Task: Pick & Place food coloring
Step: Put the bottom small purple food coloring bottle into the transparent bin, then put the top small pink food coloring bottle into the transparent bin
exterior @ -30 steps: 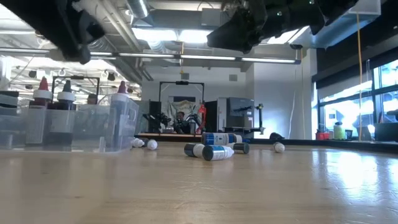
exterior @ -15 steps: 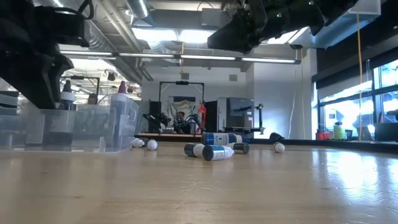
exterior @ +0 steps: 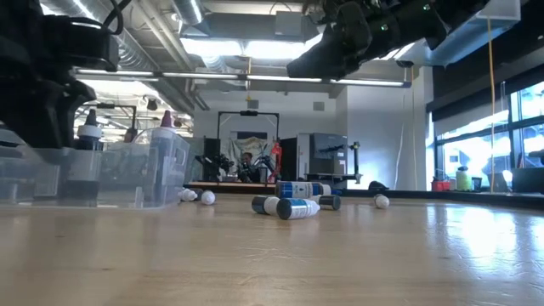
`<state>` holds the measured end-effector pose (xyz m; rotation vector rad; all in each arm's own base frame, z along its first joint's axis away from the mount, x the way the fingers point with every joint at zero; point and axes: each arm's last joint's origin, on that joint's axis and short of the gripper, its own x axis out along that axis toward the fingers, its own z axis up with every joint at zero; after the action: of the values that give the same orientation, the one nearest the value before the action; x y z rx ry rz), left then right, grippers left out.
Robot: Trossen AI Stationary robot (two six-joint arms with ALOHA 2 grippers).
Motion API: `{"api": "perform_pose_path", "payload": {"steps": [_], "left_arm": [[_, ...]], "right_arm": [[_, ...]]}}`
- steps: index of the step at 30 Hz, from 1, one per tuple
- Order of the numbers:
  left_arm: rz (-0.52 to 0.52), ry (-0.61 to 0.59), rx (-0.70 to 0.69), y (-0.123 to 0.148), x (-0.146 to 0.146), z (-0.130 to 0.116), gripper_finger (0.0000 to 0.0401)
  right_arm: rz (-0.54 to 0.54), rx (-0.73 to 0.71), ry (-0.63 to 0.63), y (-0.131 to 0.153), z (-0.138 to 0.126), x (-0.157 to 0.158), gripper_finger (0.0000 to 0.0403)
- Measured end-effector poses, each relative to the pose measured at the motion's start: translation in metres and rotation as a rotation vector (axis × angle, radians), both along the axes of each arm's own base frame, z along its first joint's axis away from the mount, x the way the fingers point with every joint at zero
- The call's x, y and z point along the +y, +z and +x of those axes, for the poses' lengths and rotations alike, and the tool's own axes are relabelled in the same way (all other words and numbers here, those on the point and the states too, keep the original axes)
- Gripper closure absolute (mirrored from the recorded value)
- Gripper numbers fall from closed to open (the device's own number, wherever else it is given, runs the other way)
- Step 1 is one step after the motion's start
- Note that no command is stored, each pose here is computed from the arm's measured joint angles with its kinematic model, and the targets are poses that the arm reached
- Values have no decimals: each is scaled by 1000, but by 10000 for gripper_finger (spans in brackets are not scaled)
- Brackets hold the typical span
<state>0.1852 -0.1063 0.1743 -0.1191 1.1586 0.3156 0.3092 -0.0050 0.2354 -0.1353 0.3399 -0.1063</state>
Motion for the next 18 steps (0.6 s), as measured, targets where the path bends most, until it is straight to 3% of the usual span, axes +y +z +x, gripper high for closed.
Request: {"api": "perform_pose_path", "payload": {"steps": [13, 18], "left_arm": [[-8, 0, 15, 2, 1, -1, 267], [-18, -25, -108, 30, -2, 5, 263]], "right_arm": [[0, 5, 1, 0, 0, 0, 255], [1, 5, 1, 0, 0, 0, 255]]}}
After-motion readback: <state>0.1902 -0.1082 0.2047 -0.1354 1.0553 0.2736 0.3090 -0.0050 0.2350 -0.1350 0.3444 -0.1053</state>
